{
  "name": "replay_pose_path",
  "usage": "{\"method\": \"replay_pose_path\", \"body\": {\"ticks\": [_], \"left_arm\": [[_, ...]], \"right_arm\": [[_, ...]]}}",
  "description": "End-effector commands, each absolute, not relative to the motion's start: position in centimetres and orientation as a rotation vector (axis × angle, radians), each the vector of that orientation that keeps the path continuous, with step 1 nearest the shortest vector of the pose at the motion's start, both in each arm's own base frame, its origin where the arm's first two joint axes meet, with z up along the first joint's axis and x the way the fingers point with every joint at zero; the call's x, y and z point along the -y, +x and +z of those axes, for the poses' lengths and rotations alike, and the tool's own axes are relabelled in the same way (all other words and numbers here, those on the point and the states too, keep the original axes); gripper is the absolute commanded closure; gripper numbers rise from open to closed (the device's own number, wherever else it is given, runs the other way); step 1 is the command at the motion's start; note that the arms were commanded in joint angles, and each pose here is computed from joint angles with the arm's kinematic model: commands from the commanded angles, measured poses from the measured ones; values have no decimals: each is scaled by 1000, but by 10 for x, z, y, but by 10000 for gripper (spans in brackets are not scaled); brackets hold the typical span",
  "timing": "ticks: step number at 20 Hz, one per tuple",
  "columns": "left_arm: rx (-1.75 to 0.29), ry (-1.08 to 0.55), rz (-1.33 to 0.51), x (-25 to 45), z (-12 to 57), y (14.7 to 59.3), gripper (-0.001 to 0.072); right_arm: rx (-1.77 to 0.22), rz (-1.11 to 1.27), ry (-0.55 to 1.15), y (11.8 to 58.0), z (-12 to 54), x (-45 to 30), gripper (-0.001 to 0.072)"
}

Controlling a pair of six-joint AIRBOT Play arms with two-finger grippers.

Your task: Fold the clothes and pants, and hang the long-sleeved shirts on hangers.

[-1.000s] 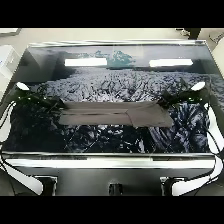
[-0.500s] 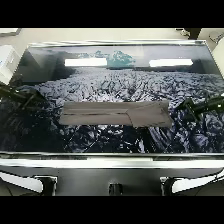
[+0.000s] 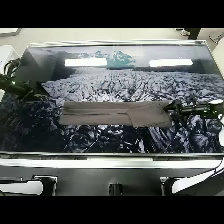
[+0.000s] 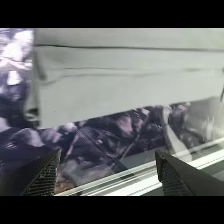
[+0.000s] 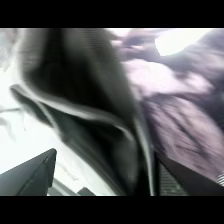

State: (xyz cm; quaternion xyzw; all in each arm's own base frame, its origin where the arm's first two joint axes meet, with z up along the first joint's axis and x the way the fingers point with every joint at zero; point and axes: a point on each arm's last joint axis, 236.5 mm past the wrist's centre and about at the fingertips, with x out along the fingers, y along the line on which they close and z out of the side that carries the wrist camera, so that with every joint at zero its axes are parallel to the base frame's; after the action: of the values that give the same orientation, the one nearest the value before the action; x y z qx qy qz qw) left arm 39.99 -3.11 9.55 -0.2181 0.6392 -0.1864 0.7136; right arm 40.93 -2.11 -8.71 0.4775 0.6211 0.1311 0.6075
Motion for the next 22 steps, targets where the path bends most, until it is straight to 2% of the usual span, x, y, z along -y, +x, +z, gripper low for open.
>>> {"method": "replay_pose_path", "body": {"ticks": [1, 2, 3, 4, 7, 9, 10, 12, 14, 18, 22], "left_arm": [[-1411, -412, -482, 68, 102, 398, -8], [-1409, -393, -502, 80, 102, 398, -8], [-1404, -375, -521, 91, 102, 399, -8], [-1396, -356, -540, 103, 103, 400, -8], [-1346, -299, -601, 147, 102, 407, -6], [-1264, -281, -622, 182, 97, 424, 4], [-1219, -276, -632, 203, 90, 434, 115], [-1144, -269, -649, 249, 70, 449, 690], [-1121, -274, -657, 294, 39, 453, 682], [-1326, -369, -588, 341, -42, 428, 683], [-1460, -533, -645, 401, -73, 391, 683]], "right_arm": [[-1433, 411, 1095, 412, -80, -4, 64], [-1439, 416, 1086, 412, -81, -9, 125], [-1448, 423, 1077, 412, -81, -15, 138], [-1461, 433, 1058, 412, -82, -24, 194], [-1493, 425, 1052, 416, -78, -46, 653], [-1460, 441, 1012, 422, -55, -52, 668], [-1427, 447, 985, 426, -37, -54, 669], [-1382, 459, 948, 424, -1, -64, 669], [-1345, 488, 896, 416, 36, -78, 669], [-1250, 508, 830, 399, 101, -98, 669], [-1163, 539, 772, 383, 144, -111, 669]]}}
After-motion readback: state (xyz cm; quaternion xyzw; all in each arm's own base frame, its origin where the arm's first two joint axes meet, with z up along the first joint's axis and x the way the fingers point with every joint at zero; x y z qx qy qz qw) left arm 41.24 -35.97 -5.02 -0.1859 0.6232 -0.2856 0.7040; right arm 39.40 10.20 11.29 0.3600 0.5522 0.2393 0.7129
